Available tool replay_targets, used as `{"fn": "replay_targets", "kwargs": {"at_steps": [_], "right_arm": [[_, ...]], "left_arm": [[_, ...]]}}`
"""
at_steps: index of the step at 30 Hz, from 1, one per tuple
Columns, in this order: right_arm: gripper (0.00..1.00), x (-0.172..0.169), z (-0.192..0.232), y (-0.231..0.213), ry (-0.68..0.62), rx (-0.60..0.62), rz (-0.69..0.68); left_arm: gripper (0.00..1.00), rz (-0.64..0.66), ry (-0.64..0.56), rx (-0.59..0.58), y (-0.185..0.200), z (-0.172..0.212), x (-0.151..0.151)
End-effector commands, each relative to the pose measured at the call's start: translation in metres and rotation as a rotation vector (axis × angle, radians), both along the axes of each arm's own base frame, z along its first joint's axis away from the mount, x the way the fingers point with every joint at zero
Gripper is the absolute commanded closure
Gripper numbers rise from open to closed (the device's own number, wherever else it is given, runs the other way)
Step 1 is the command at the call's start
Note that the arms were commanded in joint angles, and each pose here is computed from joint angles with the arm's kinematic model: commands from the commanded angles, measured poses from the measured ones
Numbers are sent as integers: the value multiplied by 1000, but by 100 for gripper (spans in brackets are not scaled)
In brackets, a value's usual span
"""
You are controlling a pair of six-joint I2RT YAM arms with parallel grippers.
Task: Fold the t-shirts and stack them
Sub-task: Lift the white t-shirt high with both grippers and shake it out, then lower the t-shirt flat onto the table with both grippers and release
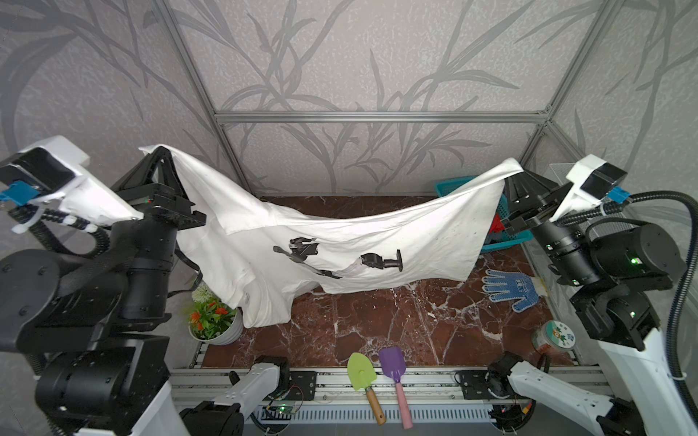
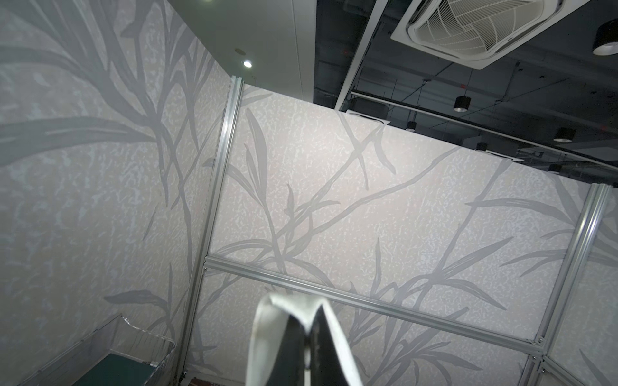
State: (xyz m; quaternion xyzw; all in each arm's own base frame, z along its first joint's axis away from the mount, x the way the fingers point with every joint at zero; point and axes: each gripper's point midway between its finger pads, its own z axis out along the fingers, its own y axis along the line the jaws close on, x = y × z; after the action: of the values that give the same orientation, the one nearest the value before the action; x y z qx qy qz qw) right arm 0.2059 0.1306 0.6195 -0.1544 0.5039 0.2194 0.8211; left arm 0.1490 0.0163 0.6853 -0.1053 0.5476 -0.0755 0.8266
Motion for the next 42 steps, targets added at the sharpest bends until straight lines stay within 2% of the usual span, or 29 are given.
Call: {"fn": "replay_targets", "kwargs": {"at_steps": [1, 5, 11, 16, 20, 24, 29, 35, 42], "right_arm": [[100, -24, 34, -14, -99, 65, 10], [100, -15, 36, -17, -95, 51, -48], [100, 33, -9, -10, 34, -41, -177], [100, 70, -79, 6, 174, -96, -206], [100, 93, -148, 14, 305, -127, -224], [100, 93, -210, 21, 416, -124, -175], [100, 81, -273, 12, 548, -121, -171], [100, 74, -293, 2, 590, -148, -203], [100, 88, -295, 2, 588, -174, -260]], "left_arm": [[100, -23, -115, 14, -4, 27, -20], [100, 12, -88, 6, 2, 26, -7], [100, 173, 94, 20, 23, -18, 51], [100, 212, 292, 37, 26, -86, 108], [100, 176, 422, -4, 21, -157, 134], [100, 147, 540, -53, 17, -227, 134], [100, 145, 648, -91, 17, -298, 111], [100, 165, 698, -101, 21, -327, 96], [100, 153, 713, -117, 18, -334, 112]]}}
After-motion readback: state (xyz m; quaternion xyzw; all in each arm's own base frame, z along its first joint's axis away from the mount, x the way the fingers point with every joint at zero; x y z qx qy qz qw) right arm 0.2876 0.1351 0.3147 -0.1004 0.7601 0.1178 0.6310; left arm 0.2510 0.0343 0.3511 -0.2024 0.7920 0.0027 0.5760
